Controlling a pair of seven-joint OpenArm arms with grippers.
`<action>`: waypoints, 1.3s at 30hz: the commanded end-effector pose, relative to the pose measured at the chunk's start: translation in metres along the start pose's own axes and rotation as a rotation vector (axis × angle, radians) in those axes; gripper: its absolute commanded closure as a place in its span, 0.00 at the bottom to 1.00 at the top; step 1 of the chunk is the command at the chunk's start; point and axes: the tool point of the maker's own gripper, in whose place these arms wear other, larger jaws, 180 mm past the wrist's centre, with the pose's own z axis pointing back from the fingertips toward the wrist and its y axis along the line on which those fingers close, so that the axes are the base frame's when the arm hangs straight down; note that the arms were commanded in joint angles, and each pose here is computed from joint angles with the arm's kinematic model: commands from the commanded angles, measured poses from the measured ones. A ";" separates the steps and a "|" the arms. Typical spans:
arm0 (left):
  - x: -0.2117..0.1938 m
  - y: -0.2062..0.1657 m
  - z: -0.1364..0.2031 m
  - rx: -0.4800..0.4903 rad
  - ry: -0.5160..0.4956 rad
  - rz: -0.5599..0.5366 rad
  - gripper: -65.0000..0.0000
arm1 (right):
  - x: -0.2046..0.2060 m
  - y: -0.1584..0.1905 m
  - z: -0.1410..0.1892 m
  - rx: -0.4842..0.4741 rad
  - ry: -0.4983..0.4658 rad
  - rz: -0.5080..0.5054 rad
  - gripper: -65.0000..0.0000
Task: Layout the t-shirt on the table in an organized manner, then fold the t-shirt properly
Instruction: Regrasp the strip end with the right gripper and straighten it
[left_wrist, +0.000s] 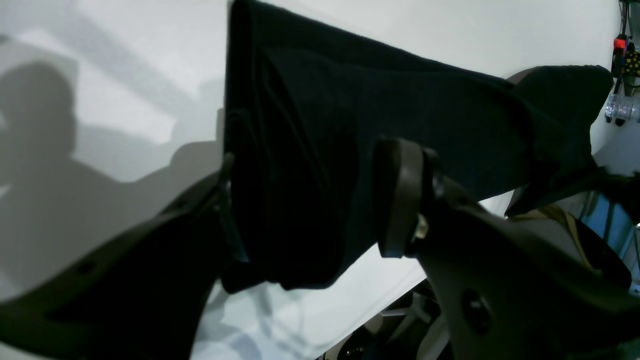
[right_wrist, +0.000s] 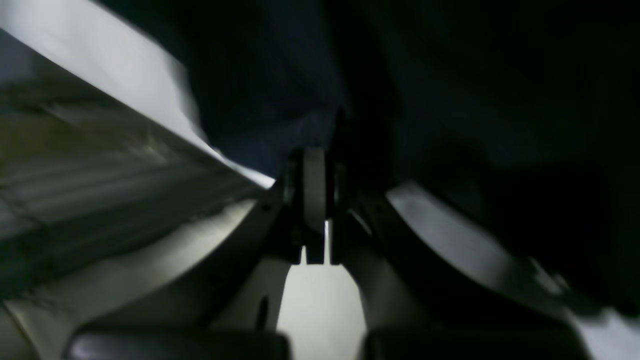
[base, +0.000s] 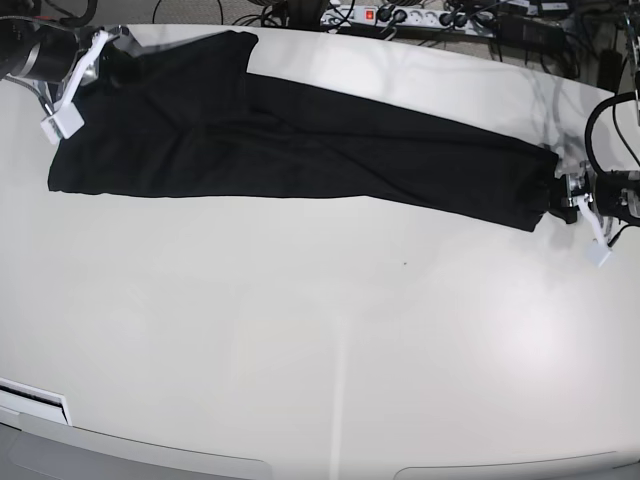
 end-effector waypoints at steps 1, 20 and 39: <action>0.019 0.001 0.015 0.009 -0.047 -0.021 0.46 | 0.012 0.002 0.005 0.012 -0.044 0.020 1.00; 0.018 0.001 0.014 0.008 -0.046 -0.020 0.46 | 0.057 -0.078 -0.011 -0.344 -0.163 -0.035 1.00; 0.029 -0.001 0.025 -0.011 -0.088 -0.023 0.46 | 0.060 -0.115 -0.010 -0.481 -0.061 -0.142 0.57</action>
